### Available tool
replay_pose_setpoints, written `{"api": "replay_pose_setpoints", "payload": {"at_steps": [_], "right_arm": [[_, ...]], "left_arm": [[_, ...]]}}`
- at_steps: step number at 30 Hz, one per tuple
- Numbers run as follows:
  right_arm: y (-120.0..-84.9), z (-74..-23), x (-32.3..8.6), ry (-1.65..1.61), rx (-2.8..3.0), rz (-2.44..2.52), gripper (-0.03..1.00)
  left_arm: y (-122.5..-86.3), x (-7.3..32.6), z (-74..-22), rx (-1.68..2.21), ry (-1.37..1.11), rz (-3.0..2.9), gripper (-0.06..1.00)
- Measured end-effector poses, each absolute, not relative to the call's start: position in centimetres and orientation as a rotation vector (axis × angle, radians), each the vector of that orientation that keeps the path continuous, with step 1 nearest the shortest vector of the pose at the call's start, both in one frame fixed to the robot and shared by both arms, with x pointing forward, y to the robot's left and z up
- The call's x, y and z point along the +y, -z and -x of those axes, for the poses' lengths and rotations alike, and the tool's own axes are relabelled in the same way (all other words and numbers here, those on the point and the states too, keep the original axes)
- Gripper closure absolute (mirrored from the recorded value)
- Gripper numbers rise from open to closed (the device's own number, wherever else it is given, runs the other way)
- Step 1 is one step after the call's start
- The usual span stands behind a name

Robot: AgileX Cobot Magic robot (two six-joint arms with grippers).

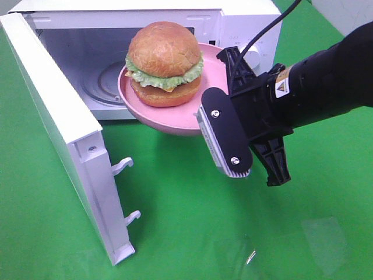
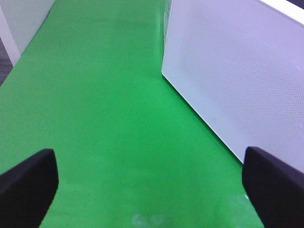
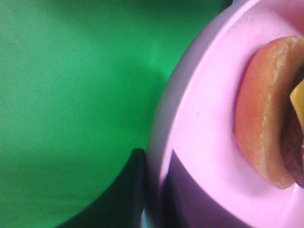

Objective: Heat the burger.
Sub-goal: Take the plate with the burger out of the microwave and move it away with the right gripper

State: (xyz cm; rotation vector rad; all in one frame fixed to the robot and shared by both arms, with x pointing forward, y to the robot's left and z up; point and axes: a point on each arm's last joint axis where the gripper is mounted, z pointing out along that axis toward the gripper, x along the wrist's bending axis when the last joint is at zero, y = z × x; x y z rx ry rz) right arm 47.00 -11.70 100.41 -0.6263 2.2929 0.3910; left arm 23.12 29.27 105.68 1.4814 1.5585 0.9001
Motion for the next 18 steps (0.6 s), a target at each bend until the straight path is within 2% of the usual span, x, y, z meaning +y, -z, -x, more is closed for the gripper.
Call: {"api": "replay_pose_setpoints", "payload": {"at_steps": [18], "right_arm": [[-105.1,-42.6,-15.9,-0.393,2.26,0.465,0.9]], "left_arm": [[-105.7,29.3,-23.1,1.558,-0.9,-1.481,-0.05]]}}
